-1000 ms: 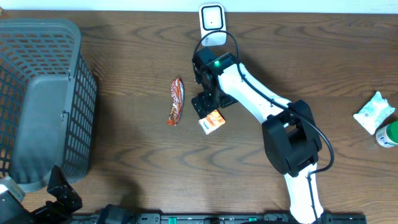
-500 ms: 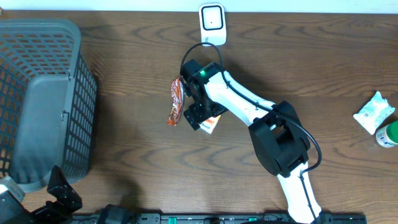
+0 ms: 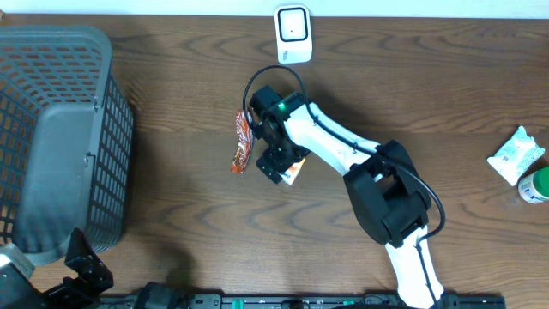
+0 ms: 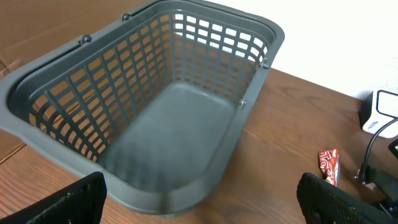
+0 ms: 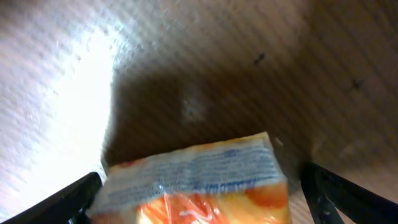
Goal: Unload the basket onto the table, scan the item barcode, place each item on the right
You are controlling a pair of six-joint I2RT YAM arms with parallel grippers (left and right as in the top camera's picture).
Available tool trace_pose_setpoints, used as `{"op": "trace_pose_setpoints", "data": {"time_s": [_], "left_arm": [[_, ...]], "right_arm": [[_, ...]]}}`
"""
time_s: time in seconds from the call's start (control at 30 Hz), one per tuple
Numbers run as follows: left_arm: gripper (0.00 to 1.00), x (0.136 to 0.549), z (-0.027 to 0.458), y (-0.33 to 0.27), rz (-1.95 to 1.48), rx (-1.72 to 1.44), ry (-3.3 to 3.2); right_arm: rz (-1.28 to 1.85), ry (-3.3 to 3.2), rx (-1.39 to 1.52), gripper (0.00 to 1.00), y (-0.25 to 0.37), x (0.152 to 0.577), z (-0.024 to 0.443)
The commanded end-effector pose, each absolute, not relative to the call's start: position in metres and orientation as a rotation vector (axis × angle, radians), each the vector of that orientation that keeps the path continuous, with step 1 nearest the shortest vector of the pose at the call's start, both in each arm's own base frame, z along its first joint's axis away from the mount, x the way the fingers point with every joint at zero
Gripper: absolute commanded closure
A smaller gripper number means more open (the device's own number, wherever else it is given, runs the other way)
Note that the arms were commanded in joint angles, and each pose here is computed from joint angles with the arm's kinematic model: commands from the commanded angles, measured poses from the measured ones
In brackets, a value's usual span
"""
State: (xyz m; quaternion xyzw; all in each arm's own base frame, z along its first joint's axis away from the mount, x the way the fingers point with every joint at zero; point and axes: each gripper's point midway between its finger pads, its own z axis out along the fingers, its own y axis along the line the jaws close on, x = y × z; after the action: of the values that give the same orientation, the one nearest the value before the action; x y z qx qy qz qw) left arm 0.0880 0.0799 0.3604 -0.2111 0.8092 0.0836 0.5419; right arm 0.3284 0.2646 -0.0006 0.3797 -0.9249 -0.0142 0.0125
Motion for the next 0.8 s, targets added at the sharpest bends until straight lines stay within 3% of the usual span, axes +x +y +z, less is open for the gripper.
{"op": "trace_pose_setpoints", "data": {"time_s": [0.0, 0.1, 0.27, 0.5, 0.77], "left_arm": [[0.02, 0.087, 0.362, 0.081, 0.208, -0.498, 1.918], [0.02, 0.087, 0.362, 0.081, 0.208, -0.498, 1.918], [0.02, 0.087, 0.362, 0.081, 0.208, -0.498, 1.918], [0.02, 0.087, 0.362, 0.081, 0.208, -0.498, 1.918], [0.02, 0.087, 0.362, 0.081, 0.208, -0.498, 1.918]], "right_arm": [[-0.055, -2.739, 1.313, 0.09, 0.255, 0.311, -0.027], [-0.055, -2.739, 1.312, 0.23, 0.255, 0.311, -0.027], [-0.048, -2.757, 1.250, 0.29, 0.253, 0.309, -0.025], [-0.015, -2.833, 0.871, 0.38, 0.251, 0.306, 0.009], [-0.311, -2.709, 0.469, 0.41, 0.257, 0.285, 0.052]]}}
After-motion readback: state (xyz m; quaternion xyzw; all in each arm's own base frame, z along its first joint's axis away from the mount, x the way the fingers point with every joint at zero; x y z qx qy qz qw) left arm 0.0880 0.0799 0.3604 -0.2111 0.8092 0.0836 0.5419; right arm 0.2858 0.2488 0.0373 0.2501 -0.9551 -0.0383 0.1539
